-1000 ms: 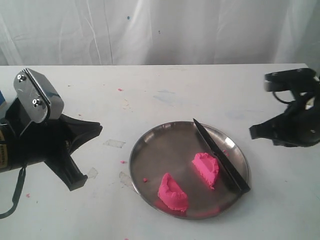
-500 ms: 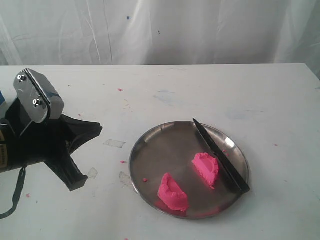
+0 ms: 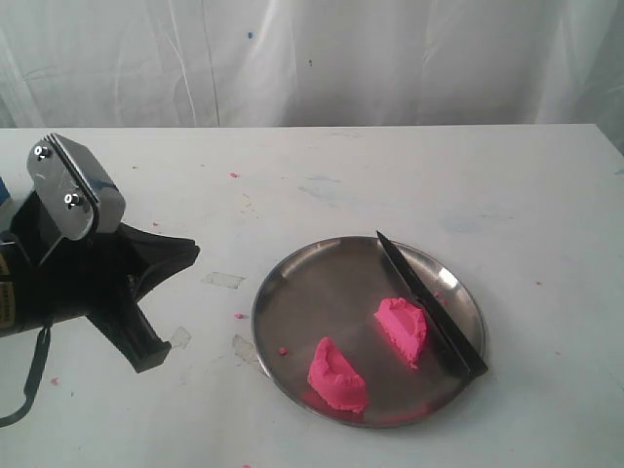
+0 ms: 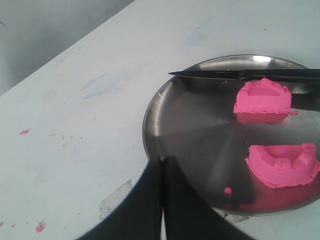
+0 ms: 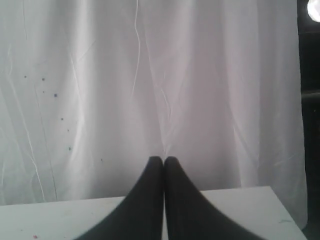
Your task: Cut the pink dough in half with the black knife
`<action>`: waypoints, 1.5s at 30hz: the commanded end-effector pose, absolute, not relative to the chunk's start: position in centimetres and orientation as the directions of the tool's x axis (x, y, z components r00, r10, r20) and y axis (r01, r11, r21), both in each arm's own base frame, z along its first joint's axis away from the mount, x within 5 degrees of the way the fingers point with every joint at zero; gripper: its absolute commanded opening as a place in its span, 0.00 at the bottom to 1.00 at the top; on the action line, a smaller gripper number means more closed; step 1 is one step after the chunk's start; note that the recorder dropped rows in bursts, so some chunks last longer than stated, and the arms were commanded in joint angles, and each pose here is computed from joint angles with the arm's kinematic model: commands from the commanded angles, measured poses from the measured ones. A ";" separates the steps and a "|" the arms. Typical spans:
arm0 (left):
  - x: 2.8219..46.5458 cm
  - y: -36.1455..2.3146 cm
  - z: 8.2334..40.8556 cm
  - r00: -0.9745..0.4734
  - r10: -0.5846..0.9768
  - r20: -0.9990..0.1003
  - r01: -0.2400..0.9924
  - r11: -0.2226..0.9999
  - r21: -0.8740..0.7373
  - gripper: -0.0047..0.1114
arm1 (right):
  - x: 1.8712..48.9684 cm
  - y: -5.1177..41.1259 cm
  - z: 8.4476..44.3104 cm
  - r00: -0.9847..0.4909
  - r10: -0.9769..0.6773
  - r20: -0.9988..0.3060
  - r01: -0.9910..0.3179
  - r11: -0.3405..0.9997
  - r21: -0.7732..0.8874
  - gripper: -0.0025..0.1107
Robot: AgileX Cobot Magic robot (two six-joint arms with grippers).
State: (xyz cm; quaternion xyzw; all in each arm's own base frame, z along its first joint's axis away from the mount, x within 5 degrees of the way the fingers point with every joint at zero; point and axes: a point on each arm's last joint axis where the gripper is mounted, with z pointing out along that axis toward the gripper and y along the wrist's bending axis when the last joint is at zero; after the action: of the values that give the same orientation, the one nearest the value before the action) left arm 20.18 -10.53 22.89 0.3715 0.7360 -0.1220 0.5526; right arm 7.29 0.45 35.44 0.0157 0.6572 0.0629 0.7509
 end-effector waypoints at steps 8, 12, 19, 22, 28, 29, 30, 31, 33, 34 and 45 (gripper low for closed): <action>20.0 -10.4 22.9 -0.110 0.411 -0.905 0.682 0.693 0.232 0.04 | 2.6 0.0 30.9 0.526 -0.063 -0.848 0.018 0.998 -0.062 0.02; 20.0 -10.5 22.9 -0.108 0.409 -0.906 0.684 0.692 0.231 0.04 | 5.0 0.0 24.5 0.332 0.101 -0.938 -0.035 0.995 0.095 0.02; 20.0 -10.4 22.9 -0.111 0.411 -0.905 0.683 0.693 0.232 0.04 | 5.4 -0.4 18.5 -0.225 0.027 -0.974 0.049 0.999 0.016 0.02; 20.0 -10.4 22.9 -0.111 0.411 -0.905 0.683 0.693 0.232 0.04 | 5.4 -0.6 18.6 -0.213 -0.036 -0.976 0.052 0.997 -0.048 0.02; 20.0 -10.5 22.9 -0.108 0.409 -0.906 0.684 0.692 0.231 0.04 | 5.5 -0.4 18.7 -0.199 -0.001 -0.980 0.047 0.999 -0.010 0.02; 20.0 -10.5 22.9 -0.108 0.409 -0.906 0.684 0.692 0.231 0.04 | 5.5 -0.4 18.7 -0.199 -0.001 -0.980 0.047 0.999 -0.010 0.02; 20.0 -10.5 22.9 -0.108 0.409 -0.906 0.684 0.692 0.231 0.04 | 5.5 -0.4 18.7 -0.199 -0.003 -0.980 0.047 0.999 -0.012 0.02; 20.0 -10.5 22.9 -0.108 0.409 -0.906 0.684 0.692 0.231 0.04 | 5.5 -0.4 18.7 -0.199 -0.003 -0.980 0.047 0.999 -0.012 0.02; 20.0 -10.5 22.9 -0.108 0.409 -0.906 0.684 0.692 0.231 0.04 | 5.5 -0.4 18.7 -0.199 -0.002 -0.980 0.047 0.999 -0.012 0.02; 20.0 -10.5 22.9 -0.108 0.409 -0.906 0.684 0.692 0.231 0.04 | 5.5 -0.4 18.7 -0.199 -0.002 -0.980 0.047 0.999 -0.012 0.02; 19.9 -9.4 23.7 -0.053 0.448 -0.892 0.665 0.682 0.303 0.04 | 5.5 -0.4 18.7 -0.197 -0.003 -0.980 0.047 0.999 -0.012 0.02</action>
State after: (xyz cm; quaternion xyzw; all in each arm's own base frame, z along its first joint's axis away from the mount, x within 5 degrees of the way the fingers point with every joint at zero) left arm 20.23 -10.19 23.01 0.3742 0.7341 -0.1139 0.5551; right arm 5.47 -0.42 18.59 0.0122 0.7778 -0.0184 0.6281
